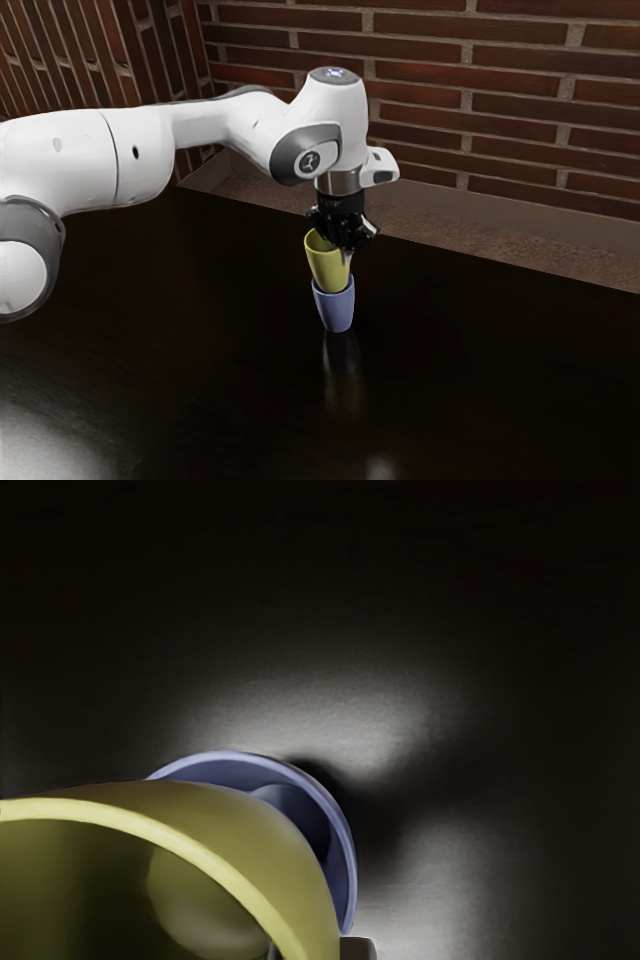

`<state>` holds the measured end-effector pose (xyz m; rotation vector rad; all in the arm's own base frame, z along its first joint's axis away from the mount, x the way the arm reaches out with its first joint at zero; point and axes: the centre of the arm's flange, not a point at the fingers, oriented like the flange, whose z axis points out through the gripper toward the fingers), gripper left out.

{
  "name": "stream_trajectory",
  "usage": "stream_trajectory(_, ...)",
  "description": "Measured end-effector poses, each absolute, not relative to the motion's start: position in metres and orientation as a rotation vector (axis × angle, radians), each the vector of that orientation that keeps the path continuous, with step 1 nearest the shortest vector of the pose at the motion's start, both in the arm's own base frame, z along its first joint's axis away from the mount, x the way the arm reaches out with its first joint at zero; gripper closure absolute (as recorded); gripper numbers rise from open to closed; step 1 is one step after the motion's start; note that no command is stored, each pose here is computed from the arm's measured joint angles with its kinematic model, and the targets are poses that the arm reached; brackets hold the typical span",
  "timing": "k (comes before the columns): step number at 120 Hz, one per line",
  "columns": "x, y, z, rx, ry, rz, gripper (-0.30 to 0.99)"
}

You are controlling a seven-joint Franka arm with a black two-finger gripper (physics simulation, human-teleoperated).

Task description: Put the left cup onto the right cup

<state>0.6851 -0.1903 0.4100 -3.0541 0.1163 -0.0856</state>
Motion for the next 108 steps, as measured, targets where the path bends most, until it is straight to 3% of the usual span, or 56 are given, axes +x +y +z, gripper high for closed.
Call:
stream_trajectory(36, 0.6870, -0.1899, 0.4043, -3.057, 0.120, -0.086, 0.76)
stream_trajectory(70, 0.6871, -0.1903, 0.4027, -3.066, 0.124, -0.081, 0.25)
stream_trajectory(108, 0.6865, -0.1908, 0.4079, -3.067, 0.130, -0.091, 0.06)
